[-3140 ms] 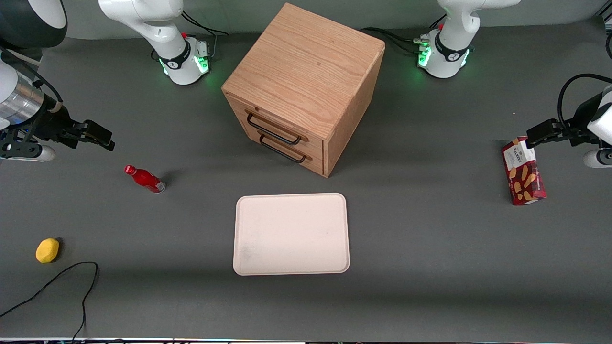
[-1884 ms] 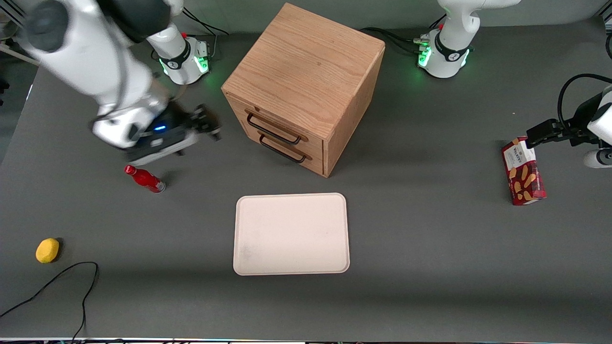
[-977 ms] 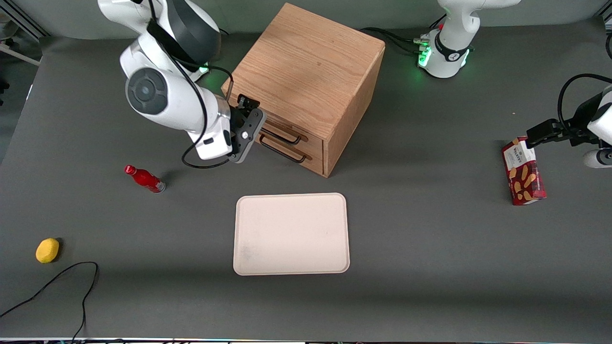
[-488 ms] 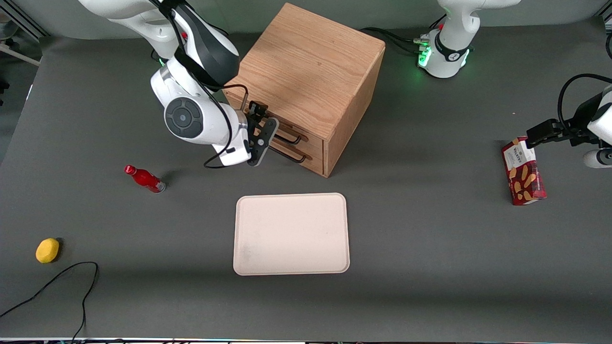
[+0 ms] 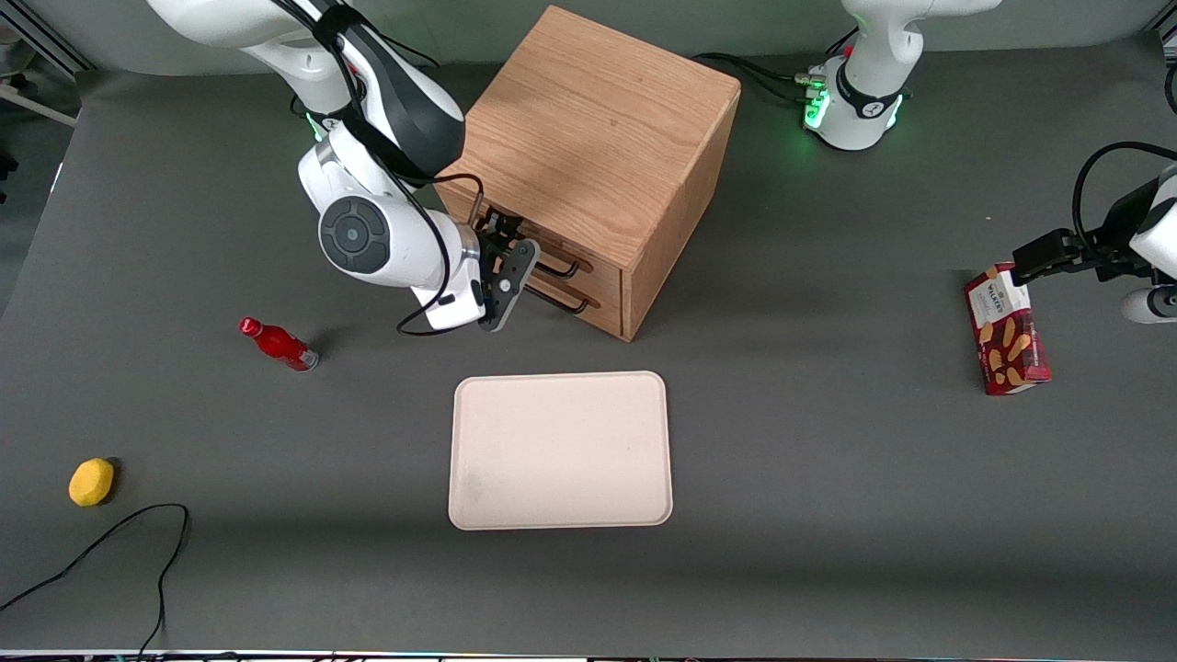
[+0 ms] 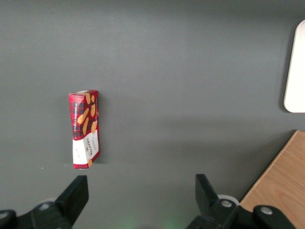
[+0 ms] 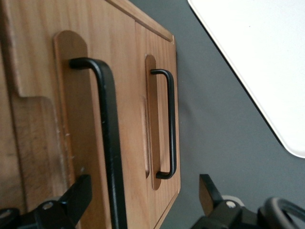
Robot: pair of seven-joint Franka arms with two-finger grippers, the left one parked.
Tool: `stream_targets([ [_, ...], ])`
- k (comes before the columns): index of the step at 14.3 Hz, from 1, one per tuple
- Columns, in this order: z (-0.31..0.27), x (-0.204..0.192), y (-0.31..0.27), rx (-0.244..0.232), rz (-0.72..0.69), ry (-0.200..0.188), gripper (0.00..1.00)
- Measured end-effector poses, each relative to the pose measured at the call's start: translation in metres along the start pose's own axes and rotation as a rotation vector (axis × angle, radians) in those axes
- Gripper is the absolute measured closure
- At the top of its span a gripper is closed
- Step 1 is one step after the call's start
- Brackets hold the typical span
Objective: Open upper drawer
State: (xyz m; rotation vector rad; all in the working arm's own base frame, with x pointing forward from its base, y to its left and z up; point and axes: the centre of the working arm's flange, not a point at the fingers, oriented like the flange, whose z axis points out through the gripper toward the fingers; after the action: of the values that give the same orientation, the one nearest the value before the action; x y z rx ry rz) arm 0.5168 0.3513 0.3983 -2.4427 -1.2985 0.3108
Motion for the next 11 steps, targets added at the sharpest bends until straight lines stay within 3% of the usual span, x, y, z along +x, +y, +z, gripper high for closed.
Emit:
stream_targets([
  [8, 0.004, 0.006, 0.015, -0.024, 0.016, 0.062, 0.00],
  [11, -0.004, 0.004, 0.034, -0.072, 0.006, 0.110, 0.00],
])
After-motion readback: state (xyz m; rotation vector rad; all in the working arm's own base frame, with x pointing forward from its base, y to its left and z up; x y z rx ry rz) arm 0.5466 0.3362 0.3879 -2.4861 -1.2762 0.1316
